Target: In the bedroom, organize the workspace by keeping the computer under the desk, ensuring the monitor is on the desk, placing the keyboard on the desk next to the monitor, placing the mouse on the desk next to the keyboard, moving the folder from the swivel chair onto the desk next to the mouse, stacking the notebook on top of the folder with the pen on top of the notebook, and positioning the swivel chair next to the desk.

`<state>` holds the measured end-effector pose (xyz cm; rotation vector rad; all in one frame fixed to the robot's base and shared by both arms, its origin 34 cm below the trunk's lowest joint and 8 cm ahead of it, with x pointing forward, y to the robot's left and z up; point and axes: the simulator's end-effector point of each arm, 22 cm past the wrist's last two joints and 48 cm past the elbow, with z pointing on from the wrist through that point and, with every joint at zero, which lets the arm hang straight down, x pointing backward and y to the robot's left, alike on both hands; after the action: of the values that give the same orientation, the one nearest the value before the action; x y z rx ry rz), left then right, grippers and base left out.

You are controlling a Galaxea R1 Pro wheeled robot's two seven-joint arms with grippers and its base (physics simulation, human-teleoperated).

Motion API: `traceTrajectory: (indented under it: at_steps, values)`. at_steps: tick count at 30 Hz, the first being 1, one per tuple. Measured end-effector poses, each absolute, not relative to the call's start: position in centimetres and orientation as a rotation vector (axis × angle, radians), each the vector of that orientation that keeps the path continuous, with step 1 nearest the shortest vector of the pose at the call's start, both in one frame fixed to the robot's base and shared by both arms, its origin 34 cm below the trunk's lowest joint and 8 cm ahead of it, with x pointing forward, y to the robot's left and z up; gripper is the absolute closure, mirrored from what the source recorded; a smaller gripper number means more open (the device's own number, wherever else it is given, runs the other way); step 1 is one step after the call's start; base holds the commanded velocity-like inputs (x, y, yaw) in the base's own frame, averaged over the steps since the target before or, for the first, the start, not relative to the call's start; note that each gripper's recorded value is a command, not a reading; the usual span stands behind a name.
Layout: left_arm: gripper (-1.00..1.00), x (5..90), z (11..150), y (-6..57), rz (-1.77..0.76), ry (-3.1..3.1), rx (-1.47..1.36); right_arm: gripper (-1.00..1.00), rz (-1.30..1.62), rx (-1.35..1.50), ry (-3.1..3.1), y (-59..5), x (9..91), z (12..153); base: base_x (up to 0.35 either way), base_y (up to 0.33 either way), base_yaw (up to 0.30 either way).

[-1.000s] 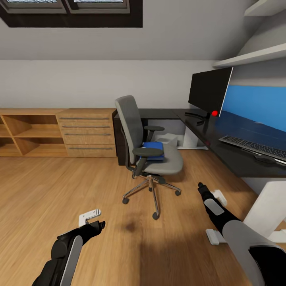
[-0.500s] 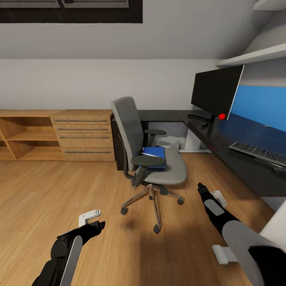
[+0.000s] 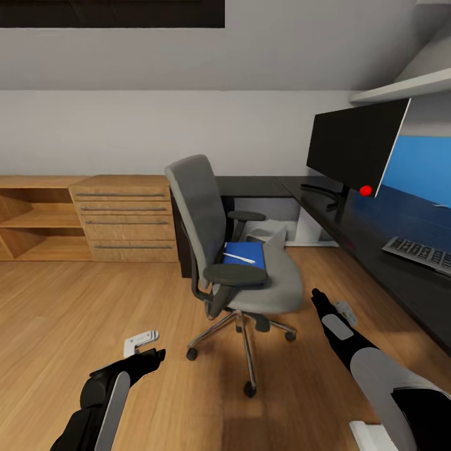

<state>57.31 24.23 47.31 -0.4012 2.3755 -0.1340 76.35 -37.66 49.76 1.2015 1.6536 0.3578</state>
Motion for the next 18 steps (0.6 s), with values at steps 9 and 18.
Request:
traceTrajectory:
  at_steps: [9, 18]
  values:
    - [-1.00, 57.31, 47.31, 24.22, -0.134, 2.375, -0.401, -1.00, 0.357, 1.200, 1.654, -37.67, 76.36, 49.78, 0.327, 0.000, 0.000]
    - [-1.00, 57.31, 47.31, 24.24, -0.134, 2.375, -0.401, -1.00, 0.356, 1.200, 1.654, -37.69, 76.33, 49.75, 0.326, 0.000, 0.000]
